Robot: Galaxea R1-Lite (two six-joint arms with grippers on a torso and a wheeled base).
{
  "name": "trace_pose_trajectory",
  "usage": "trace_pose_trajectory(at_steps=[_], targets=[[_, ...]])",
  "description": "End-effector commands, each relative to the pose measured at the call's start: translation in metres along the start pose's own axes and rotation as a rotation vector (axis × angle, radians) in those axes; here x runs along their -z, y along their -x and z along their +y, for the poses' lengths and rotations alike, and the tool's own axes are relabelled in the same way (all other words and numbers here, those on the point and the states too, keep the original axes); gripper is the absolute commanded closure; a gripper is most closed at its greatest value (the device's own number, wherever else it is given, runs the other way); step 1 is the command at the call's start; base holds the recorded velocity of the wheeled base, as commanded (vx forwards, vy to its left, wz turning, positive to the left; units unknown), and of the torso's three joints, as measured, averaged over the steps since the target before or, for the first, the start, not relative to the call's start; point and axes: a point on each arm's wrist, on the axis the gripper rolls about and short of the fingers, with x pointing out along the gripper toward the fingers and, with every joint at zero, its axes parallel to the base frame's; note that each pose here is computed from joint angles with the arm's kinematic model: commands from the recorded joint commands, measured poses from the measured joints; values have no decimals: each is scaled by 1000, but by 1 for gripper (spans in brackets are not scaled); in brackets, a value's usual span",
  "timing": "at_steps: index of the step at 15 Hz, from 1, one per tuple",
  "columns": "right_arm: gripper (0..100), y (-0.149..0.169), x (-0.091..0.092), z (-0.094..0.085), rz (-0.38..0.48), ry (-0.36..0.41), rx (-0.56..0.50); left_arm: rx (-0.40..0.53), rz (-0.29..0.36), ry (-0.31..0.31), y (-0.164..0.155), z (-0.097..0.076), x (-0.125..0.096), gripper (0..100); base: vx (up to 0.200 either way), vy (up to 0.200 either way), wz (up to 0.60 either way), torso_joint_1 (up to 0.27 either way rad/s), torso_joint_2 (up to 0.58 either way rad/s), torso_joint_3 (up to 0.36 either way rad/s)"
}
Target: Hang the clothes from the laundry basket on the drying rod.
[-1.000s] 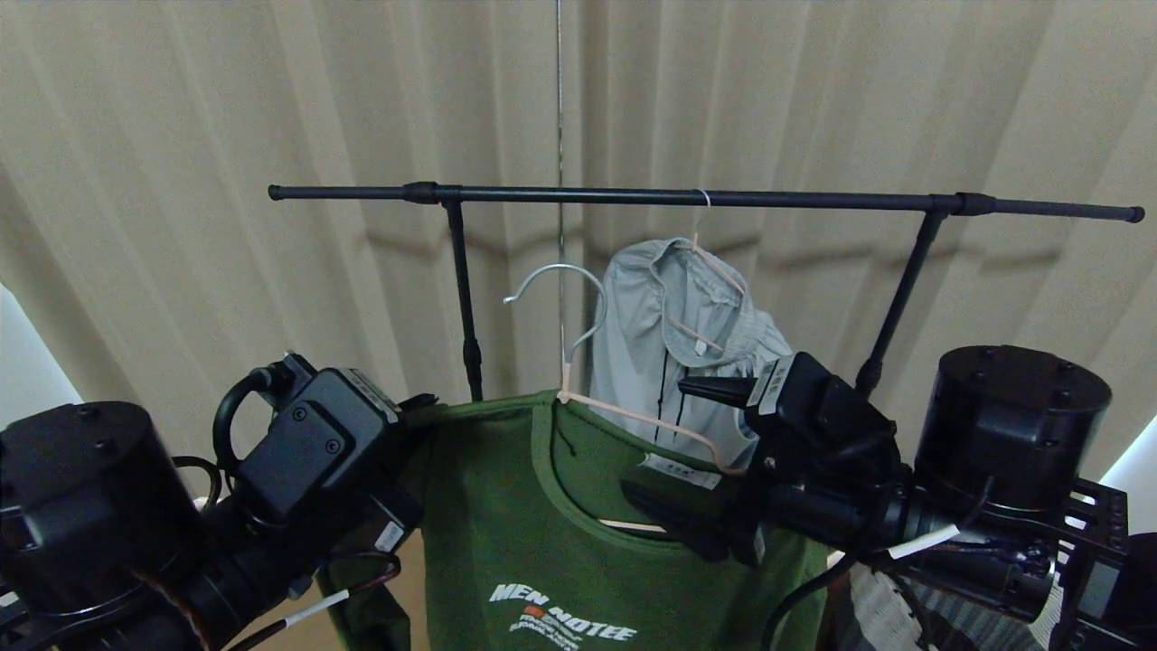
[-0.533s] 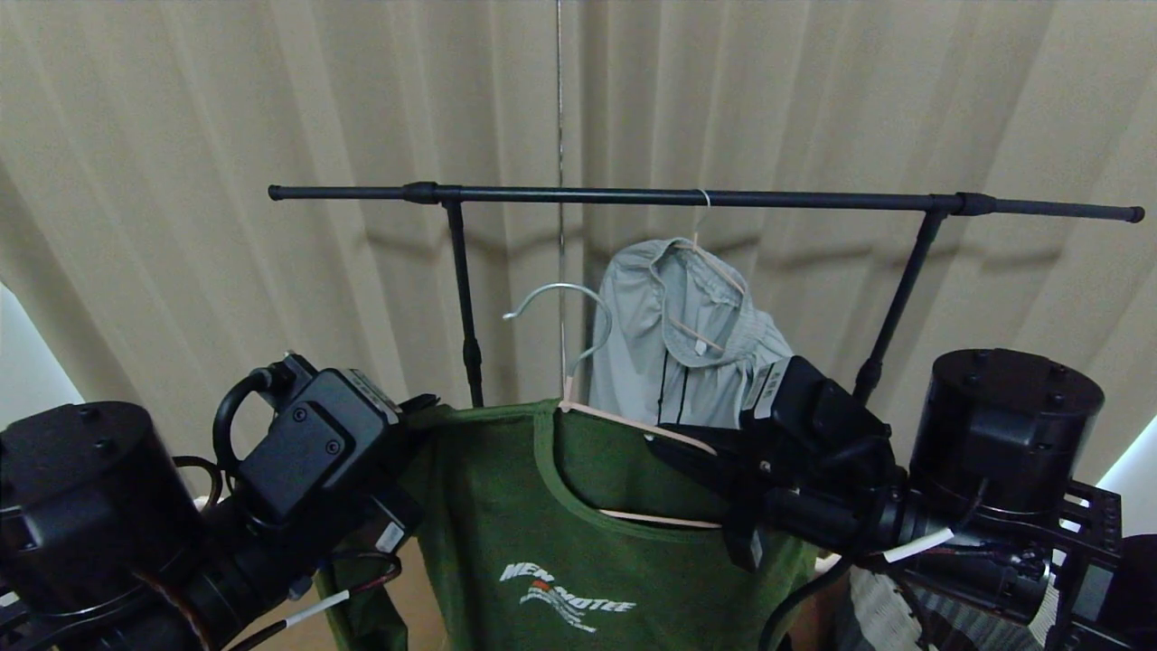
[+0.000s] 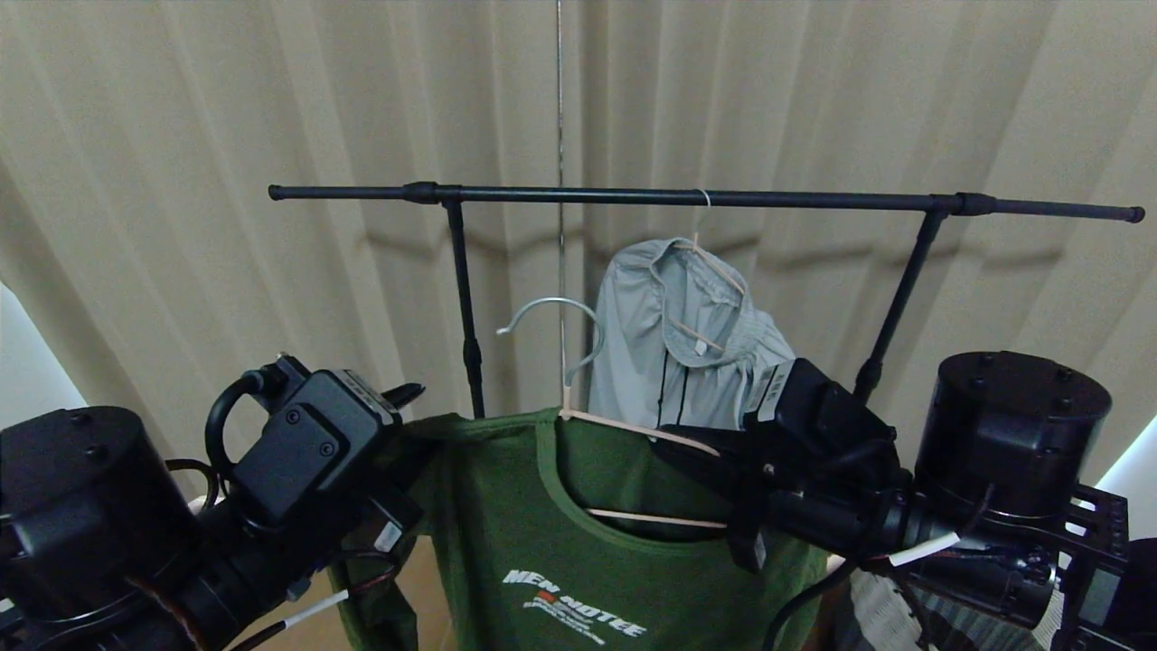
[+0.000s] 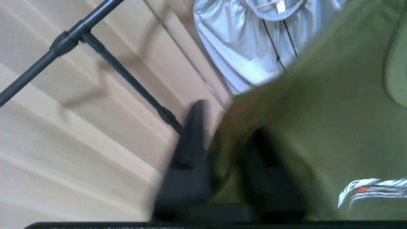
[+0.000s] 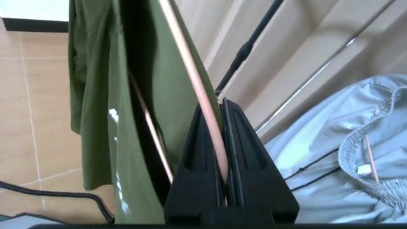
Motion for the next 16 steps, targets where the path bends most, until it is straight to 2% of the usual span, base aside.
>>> trace_pose_trajectory(at_steps=[1, 3, 8, 9, 11, 13, 16], targets=[[100, 5, -2, -1, -10, 0, 13, 0, 3, -2, 1, 0, 1, 0, 0, 0, 0, 0, 0, 0], [100, 14, -4, -5, -8, -4, 57, -12, -15, 14, 9, 4, -1, 0, 0, 0, 0, 0, 0, 0], [100, 43, 8, -40, 31, -33, 238, -27, -69, 70, 47, 11, 1, 0, 0, 0, 0, 0, 0, 0], [100, 47, 11, -43, 36, -39, 254, -27, -60, 85, 51, 10, 4, 0, 0, 0, 0, 0, 0, 0], [100, 57, 10, -43, 25, -57, 276, -33, 30, 111, 62, 7, 27, 0, 0, 0, 0, 0, 0, 0], [100, 66, 8, -45, 15, -57, 296, -42, 67, 131, 72, 7, 38, 0, 0, 0, 0, 0, 0, 0], [100, 72, 9, -42, 13, -59, 296, -33, 87, 175, 70, 4, 41, 0, 0, 0, 0, 0, 0, 0]])
